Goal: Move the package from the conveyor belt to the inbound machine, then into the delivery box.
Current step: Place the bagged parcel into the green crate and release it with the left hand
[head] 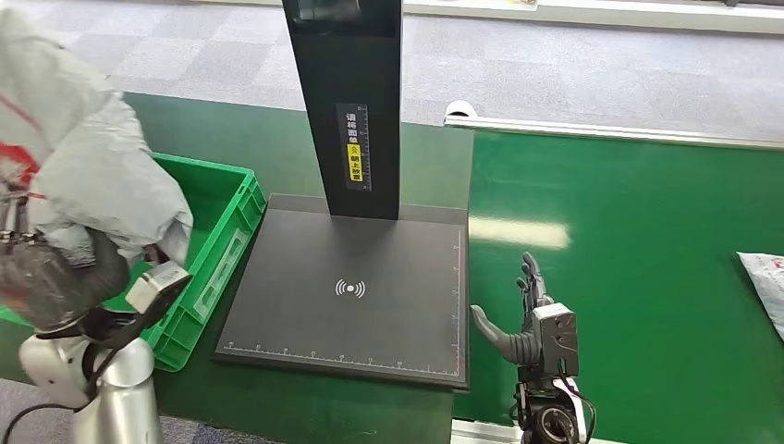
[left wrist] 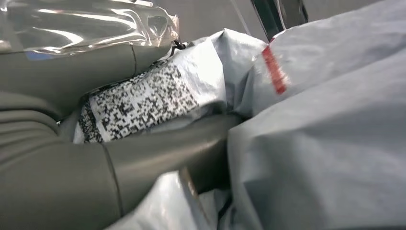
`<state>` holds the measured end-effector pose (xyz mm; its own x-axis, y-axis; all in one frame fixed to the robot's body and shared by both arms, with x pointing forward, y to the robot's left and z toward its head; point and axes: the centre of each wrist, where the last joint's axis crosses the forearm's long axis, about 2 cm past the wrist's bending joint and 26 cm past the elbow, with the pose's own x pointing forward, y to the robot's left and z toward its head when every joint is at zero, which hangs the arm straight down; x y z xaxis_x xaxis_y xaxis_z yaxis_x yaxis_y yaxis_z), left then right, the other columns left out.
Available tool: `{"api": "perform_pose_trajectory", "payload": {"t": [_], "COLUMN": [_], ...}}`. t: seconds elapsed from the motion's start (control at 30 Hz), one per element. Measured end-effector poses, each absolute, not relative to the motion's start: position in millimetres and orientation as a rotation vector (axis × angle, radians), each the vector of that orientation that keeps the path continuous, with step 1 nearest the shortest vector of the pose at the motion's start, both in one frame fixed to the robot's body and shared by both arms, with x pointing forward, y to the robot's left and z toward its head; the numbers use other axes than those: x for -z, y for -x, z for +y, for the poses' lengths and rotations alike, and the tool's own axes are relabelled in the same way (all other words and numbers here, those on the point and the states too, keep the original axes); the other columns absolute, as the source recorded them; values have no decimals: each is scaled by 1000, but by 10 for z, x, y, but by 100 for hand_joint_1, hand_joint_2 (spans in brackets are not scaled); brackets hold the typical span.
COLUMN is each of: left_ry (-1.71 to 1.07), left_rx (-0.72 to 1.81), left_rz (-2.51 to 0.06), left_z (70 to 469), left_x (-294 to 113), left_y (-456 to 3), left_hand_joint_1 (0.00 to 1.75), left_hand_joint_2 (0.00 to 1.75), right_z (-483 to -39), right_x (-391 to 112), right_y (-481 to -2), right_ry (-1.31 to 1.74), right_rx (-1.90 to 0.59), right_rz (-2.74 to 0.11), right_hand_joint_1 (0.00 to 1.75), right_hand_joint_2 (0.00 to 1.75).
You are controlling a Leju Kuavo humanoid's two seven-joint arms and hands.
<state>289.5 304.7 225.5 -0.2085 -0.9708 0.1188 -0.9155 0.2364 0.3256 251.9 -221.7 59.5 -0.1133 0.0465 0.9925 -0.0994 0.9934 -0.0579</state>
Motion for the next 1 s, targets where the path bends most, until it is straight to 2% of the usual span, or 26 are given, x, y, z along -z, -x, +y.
{"api": "perform_pose_trajectory", "payload": {"t": [0.23,0.37,0.5,0.57,0.8,1.0], "left_ry": [-1981,-2042,-1843,-1740,-1478,-1350], "left_rx": [336,450,278,282,763,925], "left_rz": [-2056,-1825,-1481,-1331,-1249,-1190], "left_z": [3369,3434,3422,3383,3323,3266], "left_x": [-2347,-2256,-1870,-1662,-1176,-1069], "left_y": [-2746,-2765,-3035,-3115,-3138,-3123], "left_hand_joint_1": [175,175,175,175,175,175], "left_hand_joint_2": [0,0,0,0,0,0], "right_z": [-2251,-2262,-2288,-2307,-2342,-2363], "right_x": [-607,-625,-659,-681,-719,-727], "right_y": [-2501,-2482,-2457,-2466,-2490,-2503], "right_ry": [-41,-24,-16,-14,-14,-15], "right_rx": [-144,-157,-177,-190,-205,-210], "right_rz": [-1685,-1684,-1691,-1693,-1699,-1706], "right_hand_joint_1": [0,0,0,0,0,0], "right_hand_joint_2": [175,175,175,175,175,175]}}
